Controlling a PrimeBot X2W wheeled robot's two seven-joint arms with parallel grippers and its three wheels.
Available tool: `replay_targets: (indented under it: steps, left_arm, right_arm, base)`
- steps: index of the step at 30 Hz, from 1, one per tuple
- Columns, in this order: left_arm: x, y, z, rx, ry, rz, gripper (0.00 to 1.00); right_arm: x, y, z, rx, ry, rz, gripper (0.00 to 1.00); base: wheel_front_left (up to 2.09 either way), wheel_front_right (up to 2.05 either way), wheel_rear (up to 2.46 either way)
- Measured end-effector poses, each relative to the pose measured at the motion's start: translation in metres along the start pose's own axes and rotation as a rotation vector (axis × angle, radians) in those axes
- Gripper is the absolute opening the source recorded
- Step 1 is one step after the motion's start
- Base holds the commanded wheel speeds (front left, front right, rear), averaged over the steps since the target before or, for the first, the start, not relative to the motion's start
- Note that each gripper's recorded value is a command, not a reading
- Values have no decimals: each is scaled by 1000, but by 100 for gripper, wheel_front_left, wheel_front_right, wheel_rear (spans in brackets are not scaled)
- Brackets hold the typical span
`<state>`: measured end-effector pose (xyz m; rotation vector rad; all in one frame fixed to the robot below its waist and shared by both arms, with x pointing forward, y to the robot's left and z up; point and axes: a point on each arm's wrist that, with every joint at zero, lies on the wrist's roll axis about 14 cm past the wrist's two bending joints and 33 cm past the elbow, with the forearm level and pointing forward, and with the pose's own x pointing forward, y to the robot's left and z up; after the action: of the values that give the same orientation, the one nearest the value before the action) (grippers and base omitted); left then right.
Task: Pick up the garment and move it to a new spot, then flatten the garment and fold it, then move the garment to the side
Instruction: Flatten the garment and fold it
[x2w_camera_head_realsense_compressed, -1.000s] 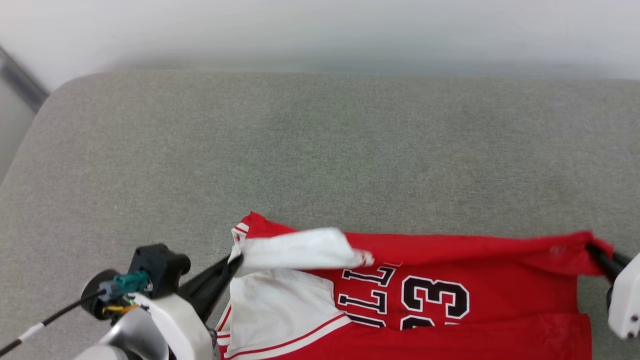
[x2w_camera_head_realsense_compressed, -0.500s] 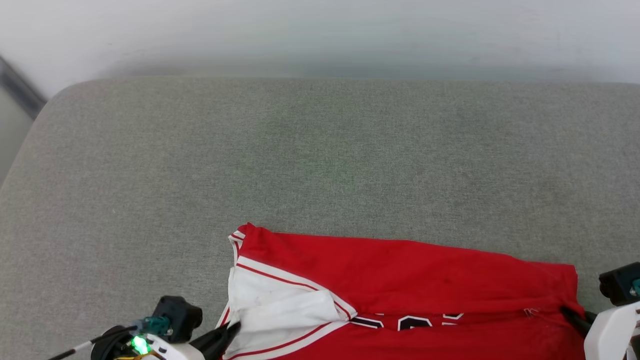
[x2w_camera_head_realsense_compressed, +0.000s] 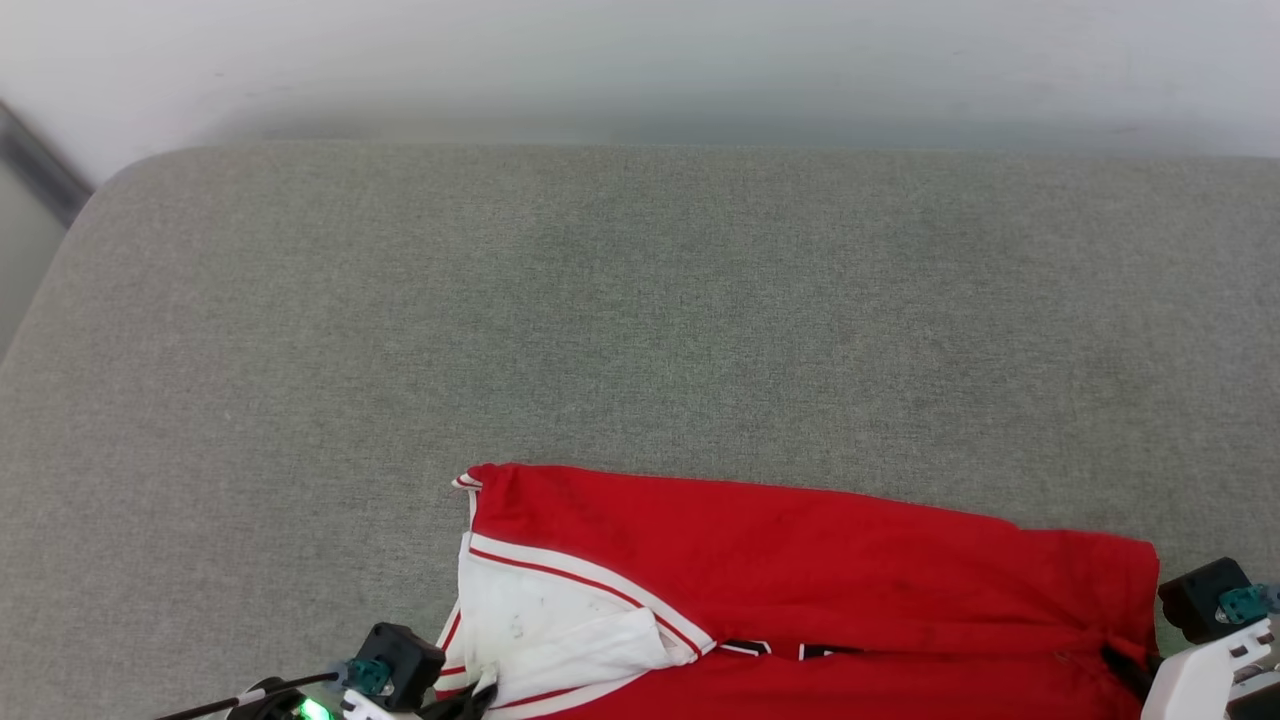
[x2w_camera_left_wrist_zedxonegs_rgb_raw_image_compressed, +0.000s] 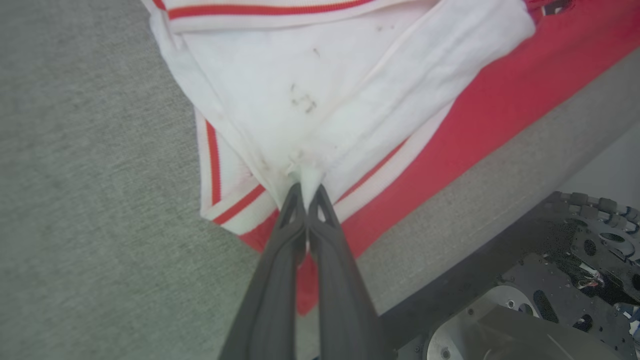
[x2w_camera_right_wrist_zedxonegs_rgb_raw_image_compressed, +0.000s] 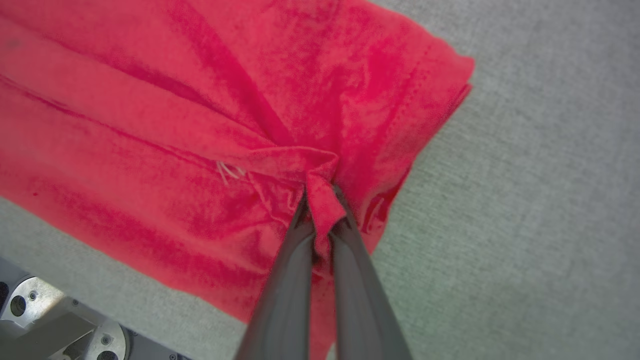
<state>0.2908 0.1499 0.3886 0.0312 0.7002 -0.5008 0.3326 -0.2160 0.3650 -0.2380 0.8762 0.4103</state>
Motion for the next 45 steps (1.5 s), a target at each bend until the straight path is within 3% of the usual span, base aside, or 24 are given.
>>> replay_targets:
  steps: [1, 2, 3, 4, 12, 15, 23, 29, 33, 45]
  left_arm:
    - [1, -1, -2, -2, 2, -1, 0]
    - [2, -1, -3, -4, 7, -4, 7]
    - [3, -2, -4, -4, 6, -6, 87]
    - [3, -1, -5, -3, 5, -3, 100]
    - [-3, 10, 18, 13, -107, 48, 100]
    - [-11, 18, 49, -58, -253, 92, 100]
    - [-48, 54, 112, -67, -597, 268, 100]
    - [-74, 74, 135, -143, -770, 389, 100]
    - [-97, 80, 153, -95, -878, 466, 100]
    - [-99, 83, 139, -17, -879, 530, 100]
  right_arm:
    - [1, 0, 0, 10, 0, 2, 0]
    - [1, -1, 0, 15, -6, 0, 24]
    - [2, -2, 1, 22, -12, -2, 100]
    - [2, -3, 1, 34, -16, -4, 100]
    - [-8, -6, 24, 80, -91, -14, 100]
    - [-20, -13, 43, 136, -153, -23, 100]
    - [-51, -33, 70, 228, -257, -83, 100]
    - [-53, -34, 54, 326, -232, -119, 100]
    - [-48, -29, 43, 421, -228, -128, 100]
    - [-18, -17, 11, 649, -165, -144, 100]
  base:
    - [0, 0, 0]
    - [0, 0, 0]
    - [0, 0, 0]
    - [0, 0, 0]
    - [0, 0, 0]
    - [0, 0, 0]
    - [0, 0, 0]
    - [0, 0, 0]
    - [0, 0, 0]
    - [0, 0, 0]
